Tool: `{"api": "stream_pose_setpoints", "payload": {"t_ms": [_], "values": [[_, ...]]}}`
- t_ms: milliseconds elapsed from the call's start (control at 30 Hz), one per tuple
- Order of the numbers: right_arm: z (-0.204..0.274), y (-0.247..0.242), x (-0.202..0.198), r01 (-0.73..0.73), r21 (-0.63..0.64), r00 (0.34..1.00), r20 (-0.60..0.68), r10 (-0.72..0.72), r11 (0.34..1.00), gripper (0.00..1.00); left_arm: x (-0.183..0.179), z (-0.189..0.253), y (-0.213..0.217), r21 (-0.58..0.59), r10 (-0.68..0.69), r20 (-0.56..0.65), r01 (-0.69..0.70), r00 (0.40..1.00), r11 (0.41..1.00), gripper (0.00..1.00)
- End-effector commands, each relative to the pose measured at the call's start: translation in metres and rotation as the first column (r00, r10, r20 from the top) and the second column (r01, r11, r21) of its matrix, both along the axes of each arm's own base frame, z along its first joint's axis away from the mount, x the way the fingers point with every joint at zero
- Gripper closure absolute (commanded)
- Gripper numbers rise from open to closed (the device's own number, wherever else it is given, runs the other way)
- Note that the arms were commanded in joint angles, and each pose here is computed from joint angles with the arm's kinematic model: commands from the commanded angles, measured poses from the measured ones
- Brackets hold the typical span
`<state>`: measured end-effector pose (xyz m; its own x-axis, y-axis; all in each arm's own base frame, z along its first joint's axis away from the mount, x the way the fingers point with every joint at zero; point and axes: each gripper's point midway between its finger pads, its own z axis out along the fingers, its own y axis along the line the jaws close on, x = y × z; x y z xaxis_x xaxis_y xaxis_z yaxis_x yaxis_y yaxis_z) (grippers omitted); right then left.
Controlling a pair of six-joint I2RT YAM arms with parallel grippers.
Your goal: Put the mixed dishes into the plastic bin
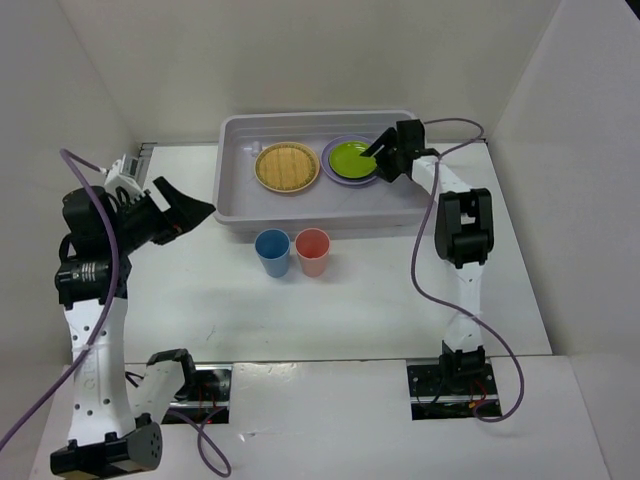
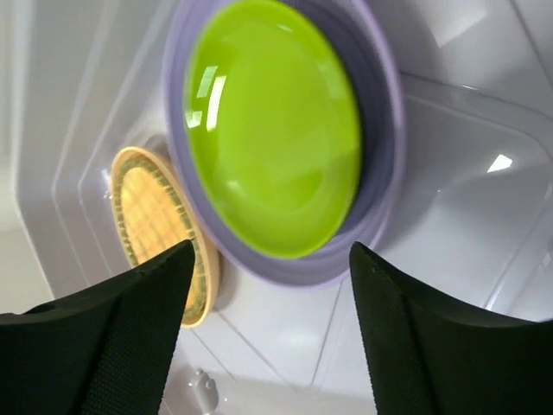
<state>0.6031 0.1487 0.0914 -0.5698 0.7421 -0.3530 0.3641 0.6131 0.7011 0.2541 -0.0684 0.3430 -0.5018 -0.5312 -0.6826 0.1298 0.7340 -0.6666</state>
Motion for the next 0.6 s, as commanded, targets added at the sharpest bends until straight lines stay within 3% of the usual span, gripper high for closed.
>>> {"api": "stream_pose_setpoints", "payload": {"t_ms": [0, 100, 167, 200, 233, 267, 300, 333, 400, 567], "values": [[0.147, 0.013, -0.010, -0.035, -0.071, 0.961, 0.273, 0.053, 0.997, 0.22, 0.011, -0.037, 0.011, 0.111, 0.032, -0.074, -0.024, 0.997, 0.994, 0.09], [0.198, 0.032, -0.039, -0.068, -0.166, 0.926, 0.356, 0.124, 0.984, 0.20, 0.022, -0.064, 0.007, 0.147, 0.040, -0.135, -0.020, 0.990, 0.989, 0.22], [0.216, 0.039, -0.058, -0.092, -0.202, 0.913, 0.374, 0.163, 0.975, 0.19, 0.028, -0.081, -0.006, 0.162, 0.015, -0.173, 0.013, 0.985, 0.987, 0.48], [0.211, 0.041, -0.069, -0.104, -0.205, 0.917, 0.359, 0.174, 0.973, 0.19, 0.036, -0.092, -0.005, 0.192, 0.037, -0.199, 0.002, 0.979, 0.981, 0.56], [0.239, 0.045, -0.086, -0.110, -0.202, 0.890, 0.416, 0.187, 0.973, 0.19, 0.041, -0.097, -0.009, 0.211, 0.038, -0.209, 0.007, 0.977, 0.977, 0.62], [0.247, 0.043, -0.093, -0.105, -0.199, 0.881, 0.435, 0.184, 0.974, 0.19, 0.041, -0.106, -0.023, 0.229, 0.003, -0.234, 0.053, 0.972, 0.972, 0.60], [0.234, 0.049, -0.106, -0.142, -0.194, 0.882, 0.421, 0.213, 0.971, 0.19, 0.051, -0.125, -0.025, 0.264, 0.024, -0.282, 0.053, 0.959, 0.963, 0.46], [0.266, 0.047, -0.119, -0.137, -0.176, 0.839, 0.503, 0.209, 0.975, 0.19, 0.053, -0.135, -0.030, 0.280, 0.019, -0.310, 0.072, 0.950, 0.957, 0.34], [0.265, 0.051, -0.135, -0.170, -0.191, 0.824, 0.510, 0.246, 0.967, 0.19, 0.063, -0.146, -0.049, 0.317, -0.007, -0.340, 0.121, 0.941, 0.941, 0.24], [0.295, 0.051, -0.173, -0.188, -0.226, 0.792, 0.541, 0.283, 0.956, 0.19, 0.079, -0.178, -0.064, 0.439, 0.056, -0.397, 0.136, 0.916, 0.888, 0.23]]}}
